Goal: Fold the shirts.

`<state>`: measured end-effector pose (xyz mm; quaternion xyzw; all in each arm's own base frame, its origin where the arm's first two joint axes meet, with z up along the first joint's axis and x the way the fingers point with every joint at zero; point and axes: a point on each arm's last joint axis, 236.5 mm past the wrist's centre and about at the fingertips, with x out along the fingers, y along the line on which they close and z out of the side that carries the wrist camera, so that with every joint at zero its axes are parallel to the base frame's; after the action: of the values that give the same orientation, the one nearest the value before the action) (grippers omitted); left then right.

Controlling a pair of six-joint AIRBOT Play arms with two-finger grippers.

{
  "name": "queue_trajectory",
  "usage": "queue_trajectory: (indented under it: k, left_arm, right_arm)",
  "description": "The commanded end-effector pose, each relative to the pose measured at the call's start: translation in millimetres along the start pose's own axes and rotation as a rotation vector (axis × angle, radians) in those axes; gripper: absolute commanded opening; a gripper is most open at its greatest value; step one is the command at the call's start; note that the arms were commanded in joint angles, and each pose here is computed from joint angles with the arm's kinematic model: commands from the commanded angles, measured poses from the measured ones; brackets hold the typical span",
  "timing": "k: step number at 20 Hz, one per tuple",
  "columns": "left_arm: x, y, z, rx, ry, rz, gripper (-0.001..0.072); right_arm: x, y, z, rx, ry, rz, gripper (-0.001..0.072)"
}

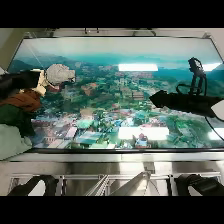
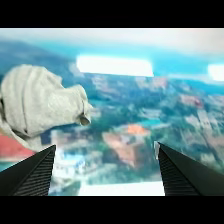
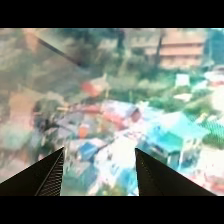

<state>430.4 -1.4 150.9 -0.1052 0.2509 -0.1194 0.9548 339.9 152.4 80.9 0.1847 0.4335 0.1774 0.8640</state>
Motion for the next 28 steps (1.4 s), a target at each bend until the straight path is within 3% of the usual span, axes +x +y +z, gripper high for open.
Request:
queue_trajectory:
  k: [1,4,7,9,14,21,22,23,24,26,28]
  left_arm:
    - [63.0,34.5,-21.8,-0.172,0.334,-0.200,0.0720]
    - [123.6,55.8,-53.8,-0.240,0.494,-0.298,0.0720]
    - [174.1,76.8,-64.0,-0.282,0.522,-0.307,0.0720]
    - [194.8,97.2,-62.5,-0.260,0.498,-0.244,0.0720]
    - [199.0,168.7,-77.7,-0.007,0.569,0.127,0.0720]
    - [250.1,124.0,-106.4,0.105,0.570,0.102,0.0715]
    - [252.4,118.5,-104.8,0.113,0.565,0.096,0.0629]
    - [251.6,111.9,-98.6,0.125,0.562,0.087,0.0288]
    - [246.4,101.7,-87.8,0.154,0.566,0.063,0.0018]
    - [232.0,64.5,-61.8,0.158,0.545,-0.019,0.0018]
    - [203.7,-5.9,-47.4,0.148,0.536,-0.239,0.0017]
  right_arm:
    - [7.5,-26.0,6.0,0.048,0.038,-0.047,0.0486]
    - [12.8,-31.5,3.4,0.045,0.055,-0.055,0.0486]
    - [14.2,-32.1,2.6,0.040,0.060,-0.055,0.0485]
    - [14.2,-32.1,2.8,0.040,0.059,-0.055,0.0486]
    - [16.1,-33.4,1.5,0.042,0.065,-0.058,0.0485]
    - [17.2,-34.1,1.8,0.041,0.065,-0.059,0.0480]
    - [17.2,-34.2,1.8,0.040,0.065,-0.059,0.0480]
    - [17.2,-34.2,1.8,0.040,0.065,-0.059,0.0480]
    - [17.2,-34.2,1.8,0.040,0.065,-0.059,0.0479]
    - [17.2,-34.1,1.8,0.040,0.065,-0.059,0.0477]
    - [17.2,-34.3,2.3,0.040,0.063,-0.059,0.0477]
